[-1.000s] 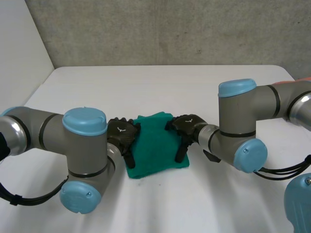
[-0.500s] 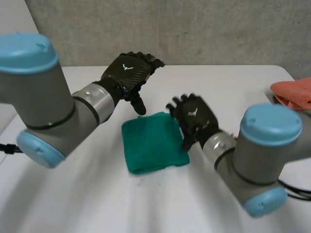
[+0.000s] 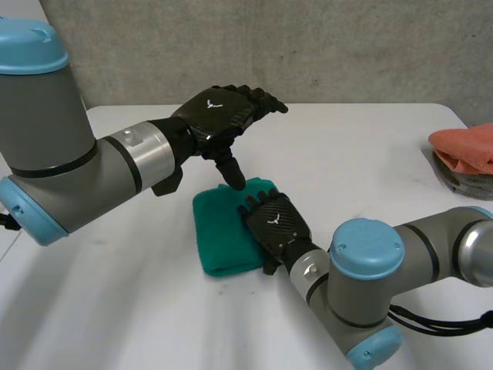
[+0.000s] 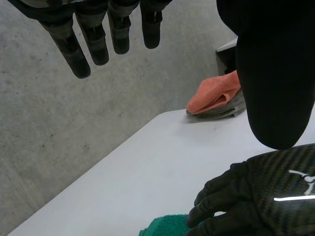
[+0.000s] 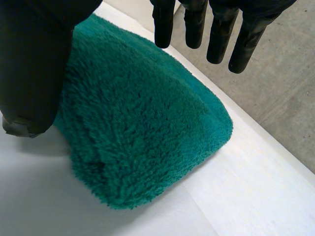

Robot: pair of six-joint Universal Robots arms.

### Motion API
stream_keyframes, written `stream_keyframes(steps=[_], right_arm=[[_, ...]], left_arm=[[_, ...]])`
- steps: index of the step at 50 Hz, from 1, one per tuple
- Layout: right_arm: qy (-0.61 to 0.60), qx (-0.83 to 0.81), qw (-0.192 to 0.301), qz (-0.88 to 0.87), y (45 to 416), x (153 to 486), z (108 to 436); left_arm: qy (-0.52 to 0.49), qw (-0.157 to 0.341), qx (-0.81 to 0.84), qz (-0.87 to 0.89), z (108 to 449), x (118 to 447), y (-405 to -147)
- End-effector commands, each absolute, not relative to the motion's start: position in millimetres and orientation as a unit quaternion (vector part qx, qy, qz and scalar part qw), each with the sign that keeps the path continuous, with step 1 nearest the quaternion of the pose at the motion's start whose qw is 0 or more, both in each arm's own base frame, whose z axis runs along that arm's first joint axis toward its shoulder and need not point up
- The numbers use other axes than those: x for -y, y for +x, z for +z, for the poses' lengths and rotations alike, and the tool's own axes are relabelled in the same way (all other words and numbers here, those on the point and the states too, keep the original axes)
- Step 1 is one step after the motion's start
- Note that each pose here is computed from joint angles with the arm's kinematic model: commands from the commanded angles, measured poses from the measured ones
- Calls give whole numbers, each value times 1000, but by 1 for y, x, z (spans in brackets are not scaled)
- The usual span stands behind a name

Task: Fold the laundry.

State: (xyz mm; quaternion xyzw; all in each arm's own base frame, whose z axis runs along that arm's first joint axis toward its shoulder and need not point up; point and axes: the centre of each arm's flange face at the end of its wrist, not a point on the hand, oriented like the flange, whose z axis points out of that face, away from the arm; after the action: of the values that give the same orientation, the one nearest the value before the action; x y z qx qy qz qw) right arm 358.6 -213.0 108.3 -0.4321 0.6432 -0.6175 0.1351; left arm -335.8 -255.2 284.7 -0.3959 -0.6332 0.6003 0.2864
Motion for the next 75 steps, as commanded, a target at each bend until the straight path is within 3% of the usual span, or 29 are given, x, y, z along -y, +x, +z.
stream_keyframes(steps=[1, 36, 41, 51, 61, 65, 75], right_arm=[[-429, -629, 136, -634, 366, 221, 108], [-435, -616, 146, -640, 385, 242, 102], [-433, -634, 127, -628, 360, 256, 104], [-448, -626, -13, -639, 237, 331, 129], [-456, -600, -40, -656, 209, 367, 137], [-437, -574, -54, -690, 208, 391, 162], [-313, -510, -89, -796, 168, 455, 275]], left_arm=[[-396, 285, 635, 599, 282, 256, -336], [-395, 286, 641, 593, 279, 254, -335], [-394, 286, 643, 590, 277, 254, -334], [-395, 287, 646, 587, 274, 253, -334], [-395, 287, 651, 582, 270, 252, -333], [-395, 287, 655, 577, 267, 250, -332], [-395, 287, 654, 578, 270, 247, -331]])
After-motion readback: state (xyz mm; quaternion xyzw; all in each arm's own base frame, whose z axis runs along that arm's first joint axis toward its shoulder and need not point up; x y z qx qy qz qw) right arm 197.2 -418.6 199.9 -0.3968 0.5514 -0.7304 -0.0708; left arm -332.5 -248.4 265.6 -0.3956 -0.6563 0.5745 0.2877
